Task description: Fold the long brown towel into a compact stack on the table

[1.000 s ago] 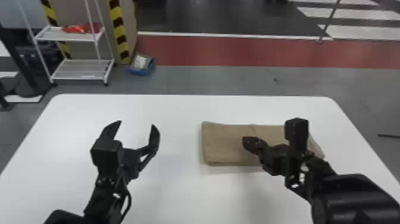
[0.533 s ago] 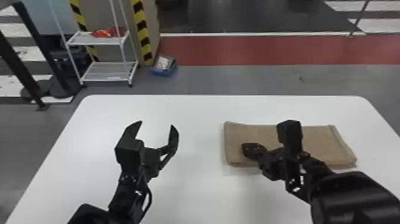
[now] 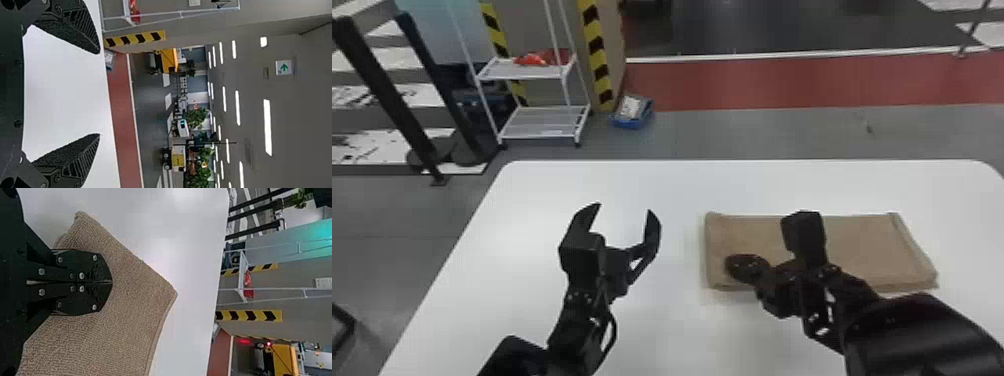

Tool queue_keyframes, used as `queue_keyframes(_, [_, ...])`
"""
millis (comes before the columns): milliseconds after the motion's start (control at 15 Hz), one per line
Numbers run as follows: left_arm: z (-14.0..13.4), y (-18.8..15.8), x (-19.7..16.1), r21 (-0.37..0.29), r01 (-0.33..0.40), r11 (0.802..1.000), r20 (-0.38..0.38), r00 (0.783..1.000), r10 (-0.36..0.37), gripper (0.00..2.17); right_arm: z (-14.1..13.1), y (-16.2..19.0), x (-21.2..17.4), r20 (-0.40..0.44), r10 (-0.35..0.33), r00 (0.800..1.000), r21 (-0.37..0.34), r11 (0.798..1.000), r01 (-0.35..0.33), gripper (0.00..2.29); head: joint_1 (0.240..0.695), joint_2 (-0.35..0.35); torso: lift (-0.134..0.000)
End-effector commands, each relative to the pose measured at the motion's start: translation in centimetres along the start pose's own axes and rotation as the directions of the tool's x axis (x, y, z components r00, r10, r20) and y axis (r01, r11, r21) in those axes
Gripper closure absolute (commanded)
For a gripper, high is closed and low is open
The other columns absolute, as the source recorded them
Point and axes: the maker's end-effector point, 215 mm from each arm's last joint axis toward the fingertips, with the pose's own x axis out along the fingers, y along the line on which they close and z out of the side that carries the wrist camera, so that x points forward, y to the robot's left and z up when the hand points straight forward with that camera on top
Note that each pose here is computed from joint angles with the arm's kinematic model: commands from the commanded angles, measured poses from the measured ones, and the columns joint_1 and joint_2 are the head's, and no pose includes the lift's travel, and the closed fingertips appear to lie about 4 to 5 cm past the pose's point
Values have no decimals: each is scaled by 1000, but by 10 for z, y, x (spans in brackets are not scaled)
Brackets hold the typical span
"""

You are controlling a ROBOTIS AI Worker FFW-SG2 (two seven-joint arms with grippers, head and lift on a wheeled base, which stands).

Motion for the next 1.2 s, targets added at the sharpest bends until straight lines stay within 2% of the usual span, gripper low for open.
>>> queue_keyframes(0, [0,0,-1,1,-1,1000,-1,1000,1,140,14,22,9,19,20,1000,-8,1000,-20,1949,695,124,-112])
queue_keyframes(133, [-2,3,-1,2,-7,1000,-3,1000,7,140,29,16,5,66,-24,998,-23,999,26,1946,695,155,-112])
queue_keyframes(200, [-4,3,-2,0,-8,1000,-7,1000,8,140,41,7,-4,112,-47,993,-31,998,51,1875,695,158,-112])
queue_keyframes(267, [-3,3,-3,-1,-7,1000,-5,1000,7,140,52,-3,-14,153,-69,986,-27,997,75,1669,695,158,-112])
queue_keyframes(333, [-3,3,-5,-1,-11,1000,-5,1000,11,140,62,-16,-28,195,-95,976,-18,995,101,1322,695,156,-112])
queue_keyframes(400, [0,1,-6,-3,-8,1000,-1,1000,8,140,71,-30,-42,221,-121,968,-13,992,127,819,695,152,-112])
queue_keyframes(467, [4,-3,-7,-7,-3,1000,6,1000,3,140,73,-50,-56,230,-154,961,-8,987,160,205,695,143,-112])
queue_keyframes(533, [8,-10,-8,-11,8,1000,13,1000,-8,161,73,-76,-72,234,-191,953,14,981,193,-2,695,117,-112])
queue_keyframes(733, [15,-47,-13,-21,63,998,25,998,-62,194,59,-172,-130,219,-320,922,98,947,305,56,695,38,-112])
queue_keyframes(800, [16,-64,-15,-16,89,996,27,996,-88,178,50,-206,-156,213,-371,904,119,928,353,66,695,-39,-112])
queue_keyframes(933, [18,-97,-18,-13,142,990,31,989,-142,269,33,-246,-193,211,-418,884,186,905,384,70,695,-128,-112])
queue_keyframes(1000, [17,-115,-15,-10,172,985,19,985,-172,461,20,-264,-209,201,-438,876,214,893,397,73,695,-168,-112])
queue_keyframes(1067, [9,-131,-11,-3,202,979,-19,979,-202,832,11,-278,-219,191,-455,870,239,881,408,73,695,-257,-112])
queue_keyframes(1133, [4,-150,-4,-7,235,972,-46,971,-235,1372,1,-289,-226,183,-459,869,264,875,407,73,695,-257,-112])
